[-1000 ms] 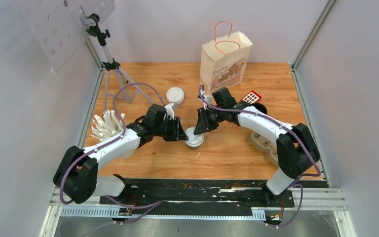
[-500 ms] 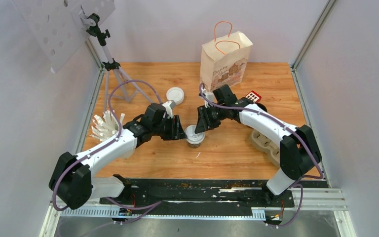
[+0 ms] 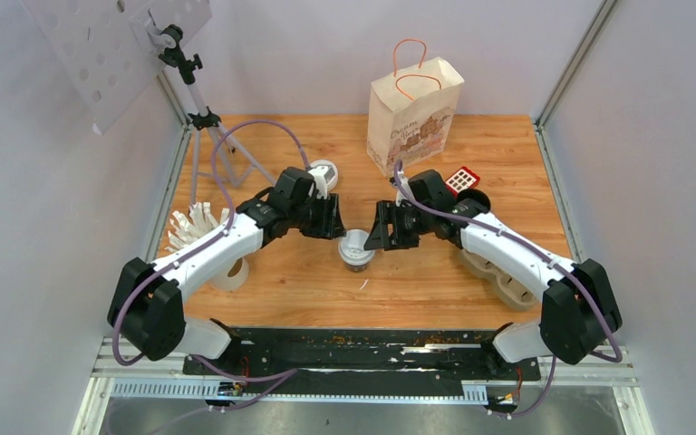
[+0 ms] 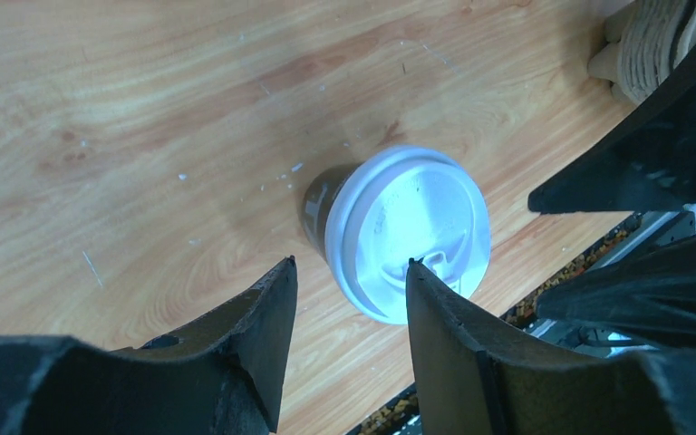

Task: Pack the takeout coffee

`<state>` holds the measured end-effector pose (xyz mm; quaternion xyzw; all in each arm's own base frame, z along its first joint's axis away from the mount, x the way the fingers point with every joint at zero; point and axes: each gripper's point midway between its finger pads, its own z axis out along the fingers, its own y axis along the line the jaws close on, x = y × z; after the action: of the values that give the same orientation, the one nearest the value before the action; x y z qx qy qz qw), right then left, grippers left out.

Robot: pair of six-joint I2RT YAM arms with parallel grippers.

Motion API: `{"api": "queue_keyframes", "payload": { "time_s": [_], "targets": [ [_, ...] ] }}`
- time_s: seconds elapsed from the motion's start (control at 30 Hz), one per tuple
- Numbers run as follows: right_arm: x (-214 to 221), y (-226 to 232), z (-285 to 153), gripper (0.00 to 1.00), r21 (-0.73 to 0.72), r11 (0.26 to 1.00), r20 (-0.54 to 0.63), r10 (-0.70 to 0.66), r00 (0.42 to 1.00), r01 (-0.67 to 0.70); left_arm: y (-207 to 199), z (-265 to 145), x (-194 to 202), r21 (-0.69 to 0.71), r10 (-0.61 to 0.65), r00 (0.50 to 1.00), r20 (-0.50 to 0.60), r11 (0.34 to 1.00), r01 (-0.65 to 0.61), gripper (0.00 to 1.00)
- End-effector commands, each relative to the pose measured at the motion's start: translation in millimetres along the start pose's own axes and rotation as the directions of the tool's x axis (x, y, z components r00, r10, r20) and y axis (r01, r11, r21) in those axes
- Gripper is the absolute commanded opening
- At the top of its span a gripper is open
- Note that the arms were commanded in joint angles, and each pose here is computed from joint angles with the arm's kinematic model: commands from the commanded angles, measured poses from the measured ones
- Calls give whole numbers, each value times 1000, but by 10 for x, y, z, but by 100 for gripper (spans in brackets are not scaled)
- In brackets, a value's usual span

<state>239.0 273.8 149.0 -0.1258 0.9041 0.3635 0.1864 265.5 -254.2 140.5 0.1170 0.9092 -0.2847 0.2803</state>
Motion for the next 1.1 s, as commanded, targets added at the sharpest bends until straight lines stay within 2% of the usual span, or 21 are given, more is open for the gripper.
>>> {"api": "queue_keyframes", "payload": {
  "time_s": [0.0, 0.2, 0.37, 0.57, 0.8, 1.07],
  "targets": [
    [-88, 112, -8, 68, -69, 992, 83, 112, 990, -106, -75, 11, -203, 40, 120, 993, 21, 992, -121, 55],
    [-19, 146, 84, 71, -145, 971, 85, 205, 975, -191, -37, 144, -187, 53, 191, 982, -2, 980, -191, 55],
    [4, 131, 157, 71, -171, 952, 82, 271, 959, -254, -81, 235, -137, 98, 189, 982, -18, 978, -186, 54],
    [28, 78, 234, 68, -166, 939, 77, 317, 945, -302, -25, 287, -83, 86, 178, 984, -31, 981, -175, 54],
    [82, 50, 313, 61, -170, 936, 55, 322, 945, -309, 30, 338, -3, 75, 167, 985, -51, 984, -163, 53],
    [194, 15, 420, 61, -152, 937, 20, 320, 947, -313, 73, 361, 72, 69, 150, 987, -58, 987, -146, 50]
  ]
}}
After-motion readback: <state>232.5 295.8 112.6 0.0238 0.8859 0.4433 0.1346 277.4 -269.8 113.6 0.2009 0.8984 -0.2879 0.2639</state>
